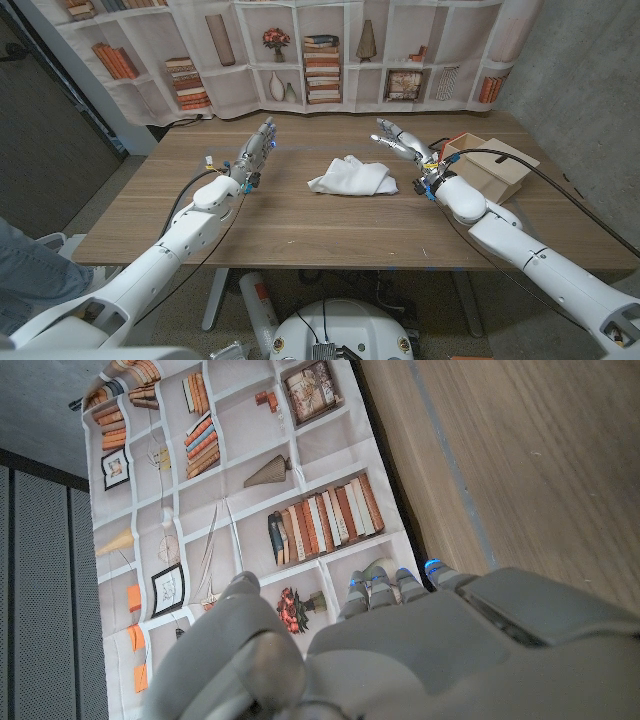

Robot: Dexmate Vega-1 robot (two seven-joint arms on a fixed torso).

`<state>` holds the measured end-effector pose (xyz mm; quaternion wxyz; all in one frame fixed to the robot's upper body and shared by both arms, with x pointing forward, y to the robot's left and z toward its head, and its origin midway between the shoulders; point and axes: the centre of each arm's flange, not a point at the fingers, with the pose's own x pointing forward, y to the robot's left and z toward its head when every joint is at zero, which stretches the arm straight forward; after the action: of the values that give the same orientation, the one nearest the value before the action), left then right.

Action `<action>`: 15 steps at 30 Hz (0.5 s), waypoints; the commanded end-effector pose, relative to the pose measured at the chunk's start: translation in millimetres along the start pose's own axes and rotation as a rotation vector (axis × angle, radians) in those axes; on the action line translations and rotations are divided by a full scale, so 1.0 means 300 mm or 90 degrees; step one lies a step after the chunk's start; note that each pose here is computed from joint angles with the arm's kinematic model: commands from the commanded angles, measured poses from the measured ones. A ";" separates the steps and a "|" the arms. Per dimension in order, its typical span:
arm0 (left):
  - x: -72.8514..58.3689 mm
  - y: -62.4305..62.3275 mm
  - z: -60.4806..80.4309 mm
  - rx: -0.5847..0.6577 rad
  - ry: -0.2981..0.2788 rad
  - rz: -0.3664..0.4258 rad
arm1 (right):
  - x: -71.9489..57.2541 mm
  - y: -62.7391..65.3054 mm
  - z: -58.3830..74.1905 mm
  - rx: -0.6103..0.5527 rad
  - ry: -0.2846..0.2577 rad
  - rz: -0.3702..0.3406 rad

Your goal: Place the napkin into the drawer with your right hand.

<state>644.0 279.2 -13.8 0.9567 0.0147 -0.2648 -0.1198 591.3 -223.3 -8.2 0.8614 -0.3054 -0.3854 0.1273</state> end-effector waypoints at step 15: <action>0.001 -0.005 0.019 0.004 -0.007 0.001 | -0.022 0.003 0.044 -0.107 -0.005 0.000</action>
<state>643.7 276.6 -10.2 0.9560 0.0173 -0.2671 -0.1201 582.5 -222.0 -6.8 0.8452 -0.3437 -0.3941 0.1103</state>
